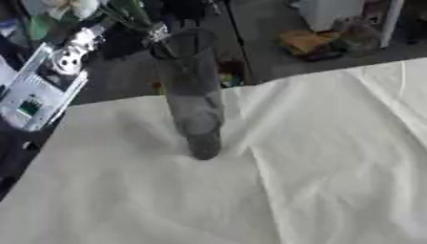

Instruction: Arrange flowers into the vase.

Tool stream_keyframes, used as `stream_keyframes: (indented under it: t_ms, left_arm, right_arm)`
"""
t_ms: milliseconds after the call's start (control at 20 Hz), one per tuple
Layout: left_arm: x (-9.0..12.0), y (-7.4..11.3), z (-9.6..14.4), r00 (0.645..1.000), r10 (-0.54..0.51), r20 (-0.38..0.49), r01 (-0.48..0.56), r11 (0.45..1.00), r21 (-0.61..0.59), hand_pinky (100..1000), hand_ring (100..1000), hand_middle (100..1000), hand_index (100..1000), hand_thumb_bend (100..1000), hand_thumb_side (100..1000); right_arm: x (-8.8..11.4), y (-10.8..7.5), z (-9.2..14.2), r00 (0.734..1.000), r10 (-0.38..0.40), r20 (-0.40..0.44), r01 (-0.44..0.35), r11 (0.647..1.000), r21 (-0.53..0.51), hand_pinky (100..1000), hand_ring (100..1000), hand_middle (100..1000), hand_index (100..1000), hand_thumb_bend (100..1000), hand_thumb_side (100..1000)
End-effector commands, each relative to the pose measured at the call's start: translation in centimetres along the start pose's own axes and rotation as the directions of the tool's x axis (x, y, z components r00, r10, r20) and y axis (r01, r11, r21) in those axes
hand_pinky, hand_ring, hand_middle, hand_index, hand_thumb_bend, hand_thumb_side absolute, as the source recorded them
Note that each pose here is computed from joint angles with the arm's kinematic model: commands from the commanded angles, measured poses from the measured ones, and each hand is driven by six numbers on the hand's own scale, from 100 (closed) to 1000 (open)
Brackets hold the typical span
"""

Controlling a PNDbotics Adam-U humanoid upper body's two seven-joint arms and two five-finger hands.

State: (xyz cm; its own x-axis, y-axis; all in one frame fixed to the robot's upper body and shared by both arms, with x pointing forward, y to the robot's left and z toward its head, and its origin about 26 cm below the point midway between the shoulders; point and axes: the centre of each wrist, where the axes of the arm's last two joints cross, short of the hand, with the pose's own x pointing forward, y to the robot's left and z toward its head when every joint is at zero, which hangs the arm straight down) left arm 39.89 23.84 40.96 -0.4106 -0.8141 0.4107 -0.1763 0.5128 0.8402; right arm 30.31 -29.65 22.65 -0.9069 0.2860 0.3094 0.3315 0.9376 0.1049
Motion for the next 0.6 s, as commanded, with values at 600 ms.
stream_keyframes:
  t_ms: [600]
  left_arm:
    - [-0.55, 3.22, 0.87, 0.990, -0.124, -0.063, 0.116, 0.986, -0.119, 820, 986, 934, 1000, 376, 696]
  right_arm:
    - [0.43, -0.16, -0.48, 1.000, -0.005, 0.007, 0.005, 1.000, -0.002, 882, 864, 756, 909, 100, 1000]
